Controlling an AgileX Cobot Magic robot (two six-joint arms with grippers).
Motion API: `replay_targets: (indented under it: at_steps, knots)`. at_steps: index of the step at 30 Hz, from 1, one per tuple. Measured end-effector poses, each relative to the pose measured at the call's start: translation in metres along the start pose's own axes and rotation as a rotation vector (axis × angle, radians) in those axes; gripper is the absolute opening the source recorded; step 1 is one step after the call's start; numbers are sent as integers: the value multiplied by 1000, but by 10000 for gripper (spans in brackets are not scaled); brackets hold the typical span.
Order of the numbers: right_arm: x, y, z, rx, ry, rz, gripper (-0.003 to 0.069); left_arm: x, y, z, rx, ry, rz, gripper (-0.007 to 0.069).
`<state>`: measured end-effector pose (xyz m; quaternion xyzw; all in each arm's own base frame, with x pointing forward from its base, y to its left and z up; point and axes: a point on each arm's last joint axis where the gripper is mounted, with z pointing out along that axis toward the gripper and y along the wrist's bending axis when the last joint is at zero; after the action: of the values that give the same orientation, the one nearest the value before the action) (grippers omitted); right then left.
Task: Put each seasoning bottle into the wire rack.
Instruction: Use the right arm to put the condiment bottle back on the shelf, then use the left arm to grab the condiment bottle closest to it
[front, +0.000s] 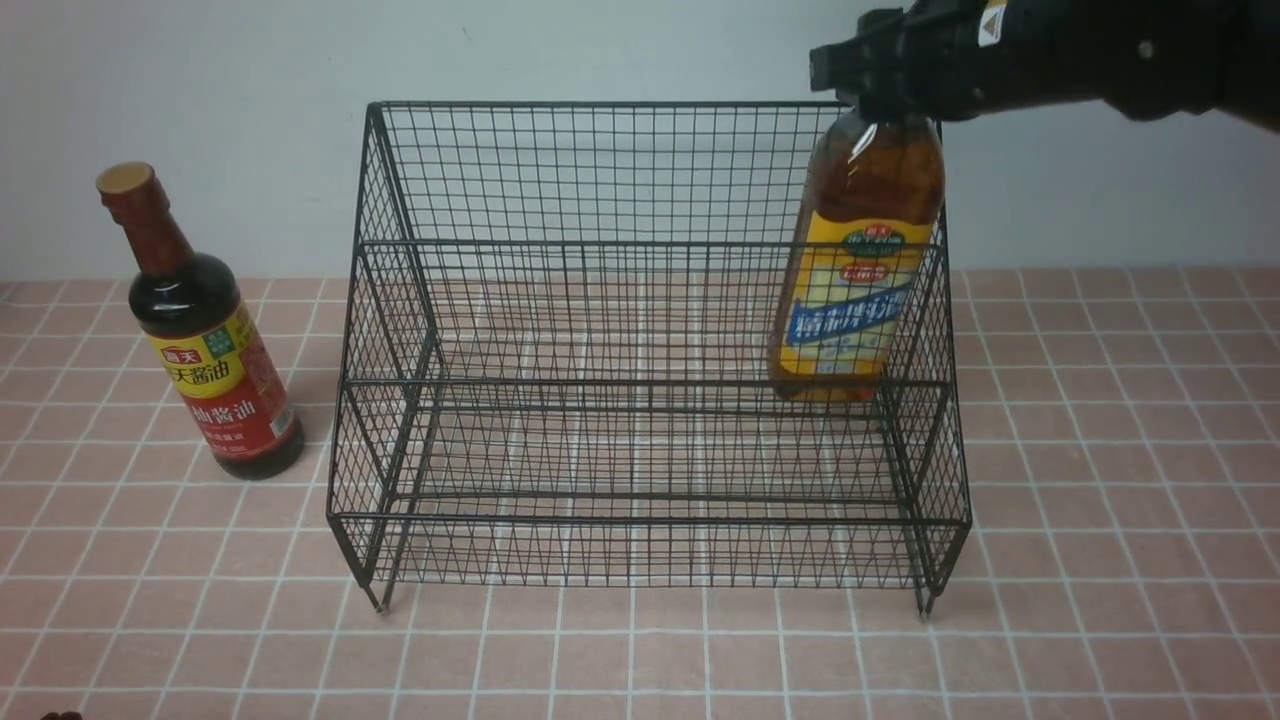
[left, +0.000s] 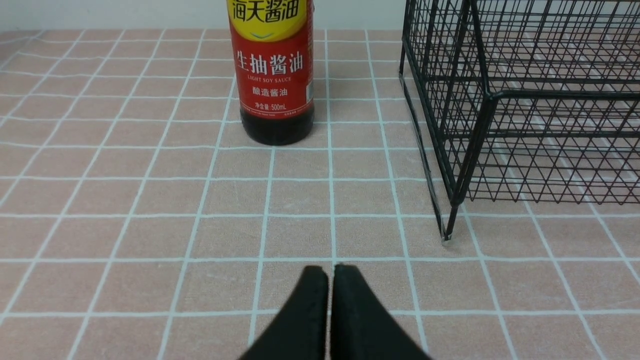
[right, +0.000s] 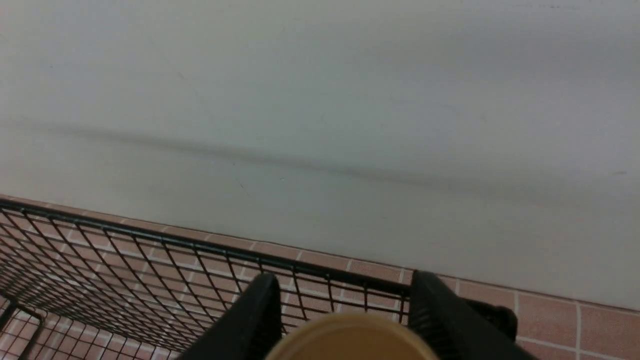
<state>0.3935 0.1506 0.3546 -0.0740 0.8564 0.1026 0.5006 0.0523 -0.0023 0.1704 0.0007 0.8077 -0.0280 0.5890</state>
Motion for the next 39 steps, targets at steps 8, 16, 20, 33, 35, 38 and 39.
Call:
replay_targets:
  at_steps: [8, 16, 20, 33, 35, 38, 39]
  knots:
    - [2, 5, 0, -7, 15, -56, 323, 0, 0, 0, 0, 0, 0, -6]
    - [-14, 10, -18, -28, -60, -52, 414, 0, 0, 0, 0, 0, 0, -6]
    - [-23, 8, -39, -18, -82, -62, 419, 0, 0, 0, 0, 0, 0, -6]
    - [-58, -20, -235, 116, -266, -98, 148, 0, 0, 0, 0, 0, 0, -6]
    - [-49, -28, -277, 131, -312, -88, 40, 0, 0, 0, 0, 0, 0, -6]
    - [-21, -36, -310, 127, -339, -84, -3, 0, 0, 0, 0, 0, 0, -6]
    - [-5, -40, -325, 123, -357, -83, -9, 0, 0, 0, 0, 0, 0, -6]
